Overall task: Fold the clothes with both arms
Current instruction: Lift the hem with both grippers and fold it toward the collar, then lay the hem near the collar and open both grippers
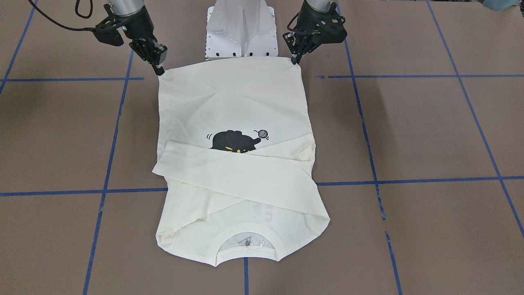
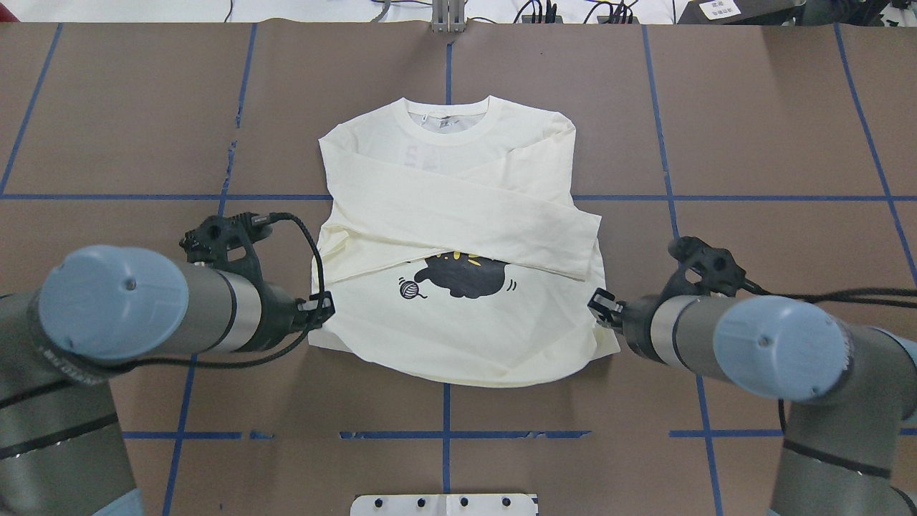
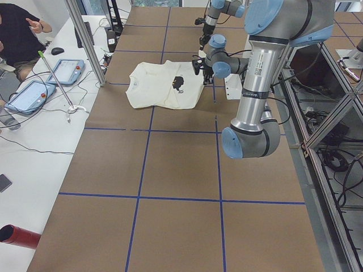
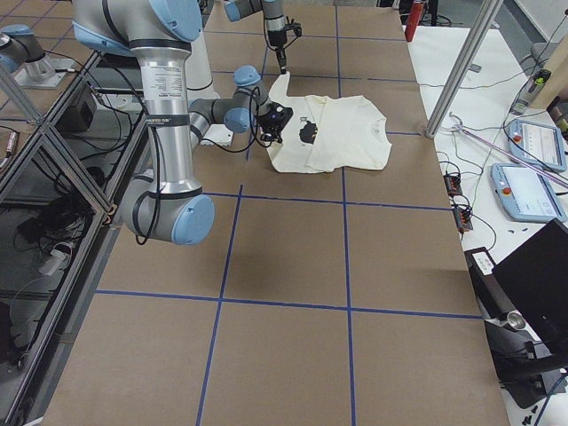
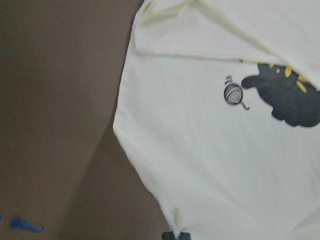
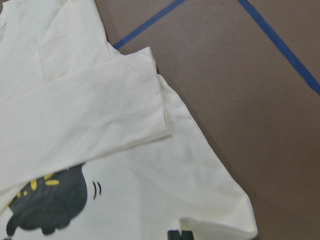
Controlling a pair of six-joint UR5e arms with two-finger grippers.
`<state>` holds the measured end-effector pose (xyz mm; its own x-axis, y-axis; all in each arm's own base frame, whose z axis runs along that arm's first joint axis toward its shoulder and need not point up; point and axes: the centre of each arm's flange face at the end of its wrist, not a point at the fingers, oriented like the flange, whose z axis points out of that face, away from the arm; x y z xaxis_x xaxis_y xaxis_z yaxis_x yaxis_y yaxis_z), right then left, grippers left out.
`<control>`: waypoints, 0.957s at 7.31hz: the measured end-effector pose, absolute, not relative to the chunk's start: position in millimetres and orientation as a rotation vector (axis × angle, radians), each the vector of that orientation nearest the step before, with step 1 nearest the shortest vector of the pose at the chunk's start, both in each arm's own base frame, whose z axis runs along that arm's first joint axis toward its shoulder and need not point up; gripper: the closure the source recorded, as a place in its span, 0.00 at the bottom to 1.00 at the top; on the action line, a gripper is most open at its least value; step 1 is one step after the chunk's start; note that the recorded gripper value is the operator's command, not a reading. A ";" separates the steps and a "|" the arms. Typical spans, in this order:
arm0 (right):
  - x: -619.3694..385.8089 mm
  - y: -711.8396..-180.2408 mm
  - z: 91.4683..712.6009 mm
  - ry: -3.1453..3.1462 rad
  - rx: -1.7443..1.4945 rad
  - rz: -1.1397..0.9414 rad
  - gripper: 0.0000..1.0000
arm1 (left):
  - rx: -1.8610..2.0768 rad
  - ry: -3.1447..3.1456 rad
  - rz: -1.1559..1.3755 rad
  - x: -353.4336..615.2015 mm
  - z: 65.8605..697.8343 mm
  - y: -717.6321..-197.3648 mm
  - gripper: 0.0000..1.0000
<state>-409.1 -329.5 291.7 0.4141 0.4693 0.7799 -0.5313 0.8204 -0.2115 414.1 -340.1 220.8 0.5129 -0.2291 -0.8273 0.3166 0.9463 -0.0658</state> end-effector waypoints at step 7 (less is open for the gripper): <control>-440.1 -623.2 291.4 -0.756 0.167 0.658 1.00 | 0.282 0.923 -0.448 458.1 272.9 -536.5 1.00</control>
<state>-440.1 -623.2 291.4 0.5392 0.4929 0.6829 -0.6086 0.7885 -0.0886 458.1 -536.5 272.9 0.5215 -0.2501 -0.8158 0.4863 0.8727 0.0433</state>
